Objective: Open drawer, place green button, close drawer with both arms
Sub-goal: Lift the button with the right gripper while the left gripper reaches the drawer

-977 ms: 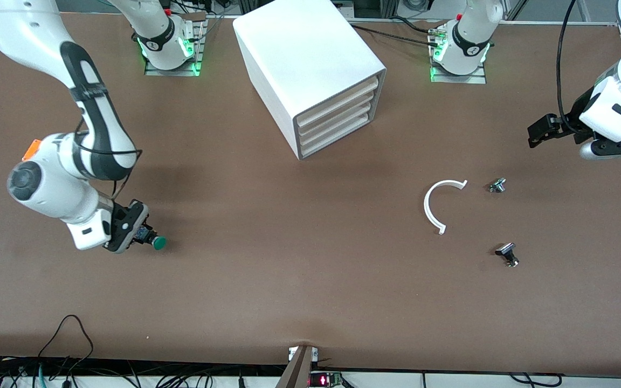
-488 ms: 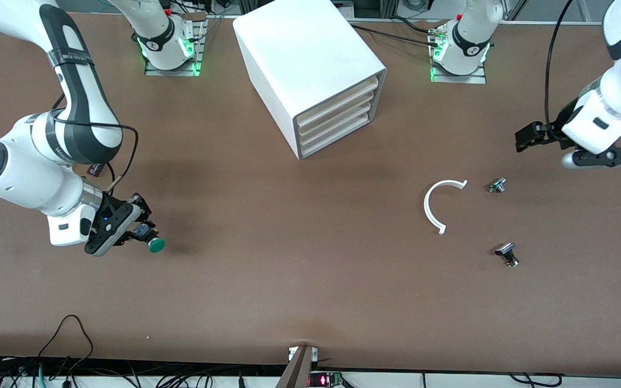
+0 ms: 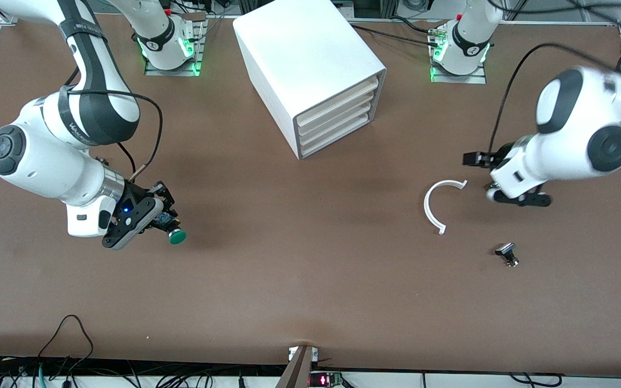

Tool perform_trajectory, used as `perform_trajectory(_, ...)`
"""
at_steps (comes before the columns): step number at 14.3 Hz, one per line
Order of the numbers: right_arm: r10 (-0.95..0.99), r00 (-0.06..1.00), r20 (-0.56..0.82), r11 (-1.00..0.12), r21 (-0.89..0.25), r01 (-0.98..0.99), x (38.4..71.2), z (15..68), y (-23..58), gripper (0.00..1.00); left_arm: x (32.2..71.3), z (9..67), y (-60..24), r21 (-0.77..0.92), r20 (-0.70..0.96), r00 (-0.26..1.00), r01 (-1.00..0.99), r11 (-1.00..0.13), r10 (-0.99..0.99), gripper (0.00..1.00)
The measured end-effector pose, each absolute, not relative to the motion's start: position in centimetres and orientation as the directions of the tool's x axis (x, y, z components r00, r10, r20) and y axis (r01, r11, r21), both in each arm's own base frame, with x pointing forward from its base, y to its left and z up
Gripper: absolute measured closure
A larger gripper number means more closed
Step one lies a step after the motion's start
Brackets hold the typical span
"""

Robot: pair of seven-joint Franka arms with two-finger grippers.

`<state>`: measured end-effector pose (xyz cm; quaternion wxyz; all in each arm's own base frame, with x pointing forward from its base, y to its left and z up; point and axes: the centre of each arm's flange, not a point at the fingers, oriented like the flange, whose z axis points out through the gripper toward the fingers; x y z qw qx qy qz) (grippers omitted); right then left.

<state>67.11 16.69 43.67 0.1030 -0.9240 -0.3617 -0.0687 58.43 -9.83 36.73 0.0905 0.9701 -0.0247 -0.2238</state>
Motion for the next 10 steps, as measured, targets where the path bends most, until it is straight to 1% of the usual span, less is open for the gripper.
perform_trajectory(2,0.659,0.723,0.208,-0.709,-0.148,0.689,66.8,44.2,18.0,0.59,58.0,32.3,-12.6,0.312,-0.519,0.846,0.057,-0.948,-0.12,0.0)
perform_trajectory(4,0.673,0.708,0.214,-0.694,-0.149,0.704,66.5,44.5,19.4,0.59,57.0,28.6,-16.9,0.402,-0.586,0.793,0.109,-0.909,-0.164,0.0)
perform_trajectory(7,0.704,0.675,0.219,-0.665,-0.128,0.736,66.0,45.2,21.3,0.59,54.2,24.4,-24.0,0.461,-0.657,0.714,0.125,-0.879,-0.244,0.0)
perform_trajectory(10,0.725,0.652,0.222,-0.642,-0.127,0.756,65.4,45.4,23.0,0.59,51.9,21.5,-27.7,0.523,-0.7,0.649,0.182,-0.833,-0.297,0.0)
